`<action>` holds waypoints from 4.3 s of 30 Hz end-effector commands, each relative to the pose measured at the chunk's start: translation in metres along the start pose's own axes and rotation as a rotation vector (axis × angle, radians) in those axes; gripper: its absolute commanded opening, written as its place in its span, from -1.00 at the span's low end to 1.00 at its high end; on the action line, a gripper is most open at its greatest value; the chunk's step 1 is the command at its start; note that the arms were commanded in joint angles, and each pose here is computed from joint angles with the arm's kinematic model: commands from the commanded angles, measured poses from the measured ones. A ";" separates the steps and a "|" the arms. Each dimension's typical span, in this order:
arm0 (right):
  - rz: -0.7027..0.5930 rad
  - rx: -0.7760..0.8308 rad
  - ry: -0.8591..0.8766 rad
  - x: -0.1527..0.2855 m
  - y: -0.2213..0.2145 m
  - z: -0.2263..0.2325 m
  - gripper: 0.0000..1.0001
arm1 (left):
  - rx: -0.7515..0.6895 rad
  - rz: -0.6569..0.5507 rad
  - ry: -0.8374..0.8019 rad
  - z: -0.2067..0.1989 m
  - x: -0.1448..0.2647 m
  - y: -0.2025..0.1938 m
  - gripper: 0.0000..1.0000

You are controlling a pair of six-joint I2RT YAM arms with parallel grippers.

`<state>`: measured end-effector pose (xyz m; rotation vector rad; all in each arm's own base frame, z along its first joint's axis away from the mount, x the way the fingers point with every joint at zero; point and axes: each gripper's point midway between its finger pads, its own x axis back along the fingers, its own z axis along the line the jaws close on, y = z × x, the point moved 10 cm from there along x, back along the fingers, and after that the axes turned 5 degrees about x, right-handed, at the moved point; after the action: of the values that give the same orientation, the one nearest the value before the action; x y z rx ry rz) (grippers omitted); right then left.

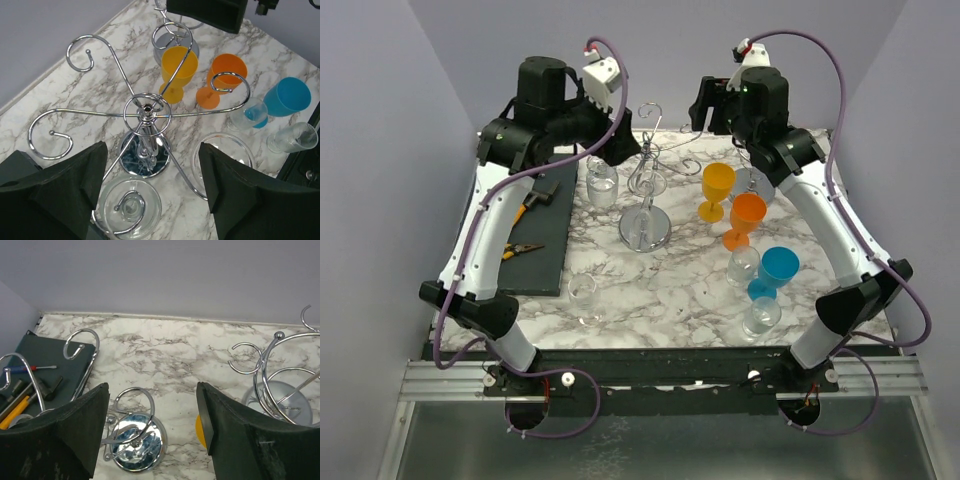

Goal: Place the wine glass upside down on the wine glass rack
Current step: Turn the wine glass upside down at the wine rack, then adjust the wine rack at the center of the board.

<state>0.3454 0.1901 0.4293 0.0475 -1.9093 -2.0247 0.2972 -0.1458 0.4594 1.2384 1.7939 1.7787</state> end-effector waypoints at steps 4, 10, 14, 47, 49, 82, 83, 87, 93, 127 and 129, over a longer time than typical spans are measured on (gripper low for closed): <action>0.062 -0.077 0.074 -0.019 -0.006 -0.016 0.48 | -0.018 0.102 0.011 -0.012 -0.032 -0.016 0.40; 0.092 -0.120 0.166 -0.030 -0.017 -0.013 0.32 | -0.030 0.107 0.030 -0.013 -0.047 -0.016 0.18; 0.114 -0.151 0.213 -0.037 -0.027 -0.008 0.11 | -0.031 0.095 0.042 -0.011 -0.054 -0.012 0.02; 0.122 -0.304 0.195 -0.012 -0.075 -0.009 -0.99 | -0.059 0.118 0.143 0.008 -0.084 -0.015 -0.39; 0.125 -0.305 0.194 -0.008 -0.078 -0.005 -0.99 | -0.064 0.119 0.157 0.010 -0.086 -0.015 -0.41; 0.206 -0.352 0.193 0.067 -0.146 0.055 -0.99 | -0.105 0.112 0.269 0.029 -0.080 -0.017 -0.54; 0.205 -0.351 0.191 0.066 -0.146 0.055 -0.99 | -0.104 0.111 0.266 0.028 -0.079 -0.017 -0.54; 0.185 -0.346 0.178 0.066 -0.141 0.054 -0.99 | -0.098 0.108 0.257 0.024 -0.073 -0.018 -0.54; 0.159 -0.334 0.159 0.066 -0.129 0.054 -0.89 | -0.095 0.102 0.246 0.017 -0.061 -0.021 -0.31; 0.602 -0.110 -0.255 0.135 -0.189 -0.007 0.61 | -0.095 -0.047 0.188 -0.008 0.008 0.013 0.97; 0.622 -0.109 -0.279 0.130 -0.199 -0.011 0.60 | -0.106 -0.047 0.184 -0.010 0.013 0.012 0.97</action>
<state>0.1843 0.1559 0.2912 -0.6249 -1.6529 -1.8379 0.3089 -0.1520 0.4560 1.0345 1.8084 2.0440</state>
